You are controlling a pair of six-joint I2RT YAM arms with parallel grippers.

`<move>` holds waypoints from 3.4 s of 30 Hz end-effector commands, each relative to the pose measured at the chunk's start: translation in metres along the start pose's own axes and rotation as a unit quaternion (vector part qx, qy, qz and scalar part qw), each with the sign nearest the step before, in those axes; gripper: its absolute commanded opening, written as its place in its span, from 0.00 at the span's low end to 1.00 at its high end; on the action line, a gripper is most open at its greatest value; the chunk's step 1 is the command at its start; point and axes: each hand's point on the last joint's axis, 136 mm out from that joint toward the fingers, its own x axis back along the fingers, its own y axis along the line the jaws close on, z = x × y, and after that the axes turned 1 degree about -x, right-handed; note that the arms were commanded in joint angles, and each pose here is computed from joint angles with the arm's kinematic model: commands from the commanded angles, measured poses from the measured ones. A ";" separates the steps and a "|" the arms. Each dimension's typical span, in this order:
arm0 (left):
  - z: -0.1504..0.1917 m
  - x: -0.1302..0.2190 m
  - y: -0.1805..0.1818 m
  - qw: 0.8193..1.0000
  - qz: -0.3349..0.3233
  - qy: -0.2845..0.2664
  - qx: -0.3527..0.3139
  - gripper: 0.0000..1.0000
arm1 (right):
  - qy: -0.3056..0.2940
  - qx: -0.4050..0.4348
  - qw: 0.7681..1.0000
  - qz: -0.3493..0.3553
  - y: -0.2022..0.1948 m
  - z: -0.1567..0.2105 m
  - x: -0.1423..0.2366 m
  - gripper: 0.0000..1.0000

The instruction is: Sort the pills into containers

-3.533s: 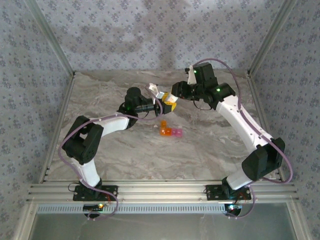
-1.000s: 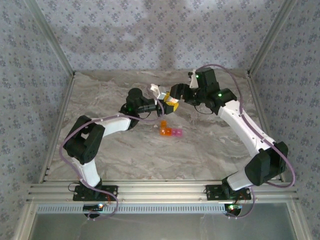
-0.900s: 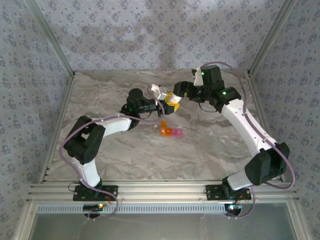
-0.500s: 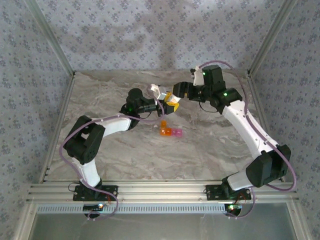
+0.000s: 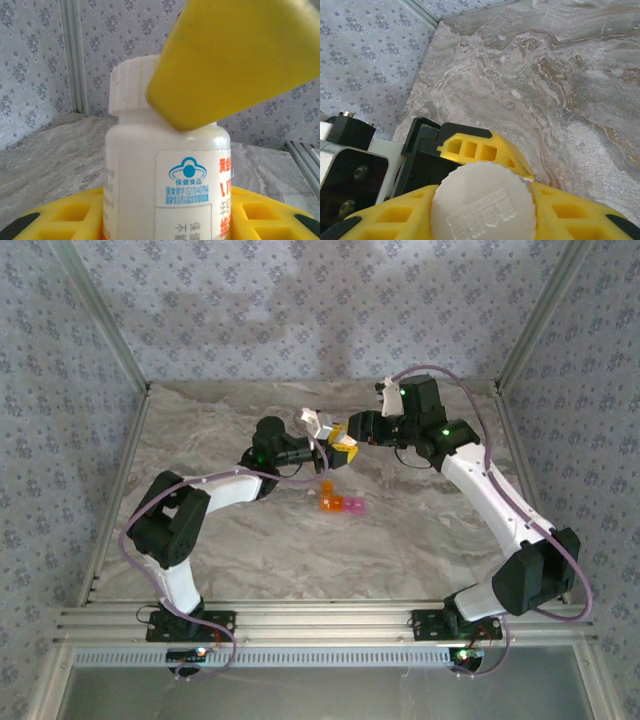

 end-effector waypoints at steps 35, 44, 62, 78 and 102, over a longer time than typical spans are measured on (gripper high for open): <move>-0.018 0.079 0.014 0.974 -0.221 0.042 -0.002 0.98 | -0.095 -0.008 0.929 0.356 -0.189 0.006 0.029 0.33; -0.011 0.103 0.038 0.948 -0.301 0.088 0.060 0.98 | -0.069 -0.026 0.922 0.381 -0.222 0.036 0.007 0.33; -0.004 0.142 0.077 0.881 -0.446 0.108 0.110 0.98 | -0.040 -0.067 0.920 0.384 -0.253 0.079 -0.013 0.34; -0.004 0.144 0.079 0.871 -0.451 0.133 0.144 0.98 | -0.046 -0.069 0.926 0.368 -0.241 0.076 -0.003 0.73; 0.070 0.124 0.102 0.817 -0.445 0.295 0.220 0.51 | 0.065 0.002 0.978 0.200 -0.112 0.098 -0.029 0.81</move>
